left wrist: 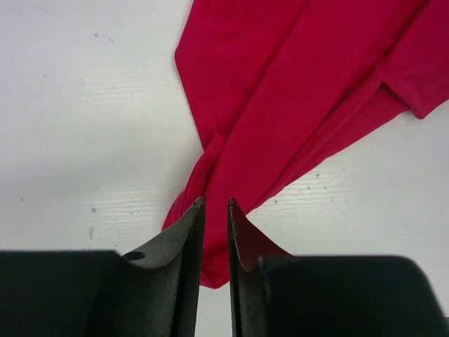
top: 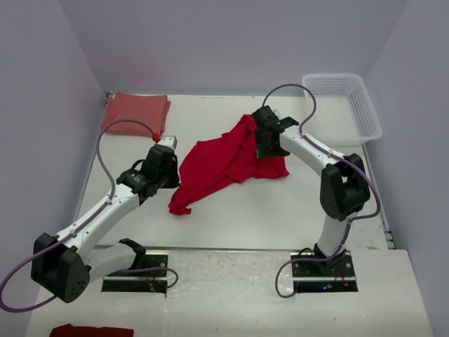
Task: Fold and stack the t-shirts
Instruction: Flatten out the tshirt
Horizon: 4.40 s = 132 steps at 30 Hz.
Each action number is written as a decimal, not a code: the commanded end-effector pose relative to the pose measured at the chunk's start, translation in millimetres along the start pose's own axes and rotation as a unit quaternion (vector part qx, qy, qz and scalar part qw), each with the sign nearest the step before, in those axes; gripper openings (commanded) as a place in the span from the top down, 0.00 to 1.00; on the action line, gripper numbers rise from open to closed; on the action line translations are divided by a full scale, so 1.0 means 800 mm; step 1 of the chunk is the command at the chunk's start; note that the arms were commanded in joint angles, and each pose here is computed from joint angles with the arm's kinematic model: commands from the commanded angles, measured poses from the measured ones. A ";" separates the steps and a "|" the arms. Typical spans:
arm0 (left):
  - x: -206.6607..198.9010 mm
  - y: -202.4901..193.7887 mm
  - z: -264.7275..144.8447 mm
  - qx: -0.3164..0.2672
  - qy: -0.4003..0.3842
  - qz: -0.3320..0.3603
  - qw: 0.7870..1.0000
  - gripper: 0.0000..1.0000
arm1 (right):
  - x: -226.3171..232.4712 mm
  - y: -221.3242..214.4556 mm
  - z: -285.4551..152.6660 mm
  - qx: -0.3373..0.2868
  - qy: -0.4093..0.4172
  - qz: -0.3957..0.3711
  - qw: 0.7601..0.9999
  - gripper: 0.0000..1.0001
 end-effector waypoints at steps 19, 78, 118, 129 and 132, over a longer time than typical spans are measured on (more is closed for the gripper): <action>-0.003 0.001 -0.005 -0.005 -0.016 -0.002 1.000 0.81 | 0.060 0.069 0.028 -0.044 0.161 0.011 0.986 0.48; -0.006 -0.009 -0.012 0.001 -0.075 0.001 0.997 0.81 | 0.107 0.047 0.019 -0.050 -0.052 0.349 0.934 0.61; -0.012 -0.020 -0.006 0.029 -0.120 0.019 0.992 0.82 | 0.008 -0.039 -0.008 -0.123 0.138 0.362 0.914 0.71; -0.011 -0.021 -0.007 0.028 -0.117 0.018 0.993 0.81 | -0.012 -0.030 0.016 -0.114 0.176 0.354 0.911 0.70; -0.012 -0.020 -0.007 0.028 -0.116 0.018 0.993 0.81 | -0.015 -0.030 0.017 -0.112 0.177 0.353 0.912 0.69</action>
Point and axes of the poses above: each gripper's point midway between its finger pads, its own z axis out along the fingers, its own x axis along the line the jaws close on, y = z × x, the point moved 10 cm from there along -z, back along the fingers, and after that the axes turned 9 degrees about -z, right-handed, at the moved point
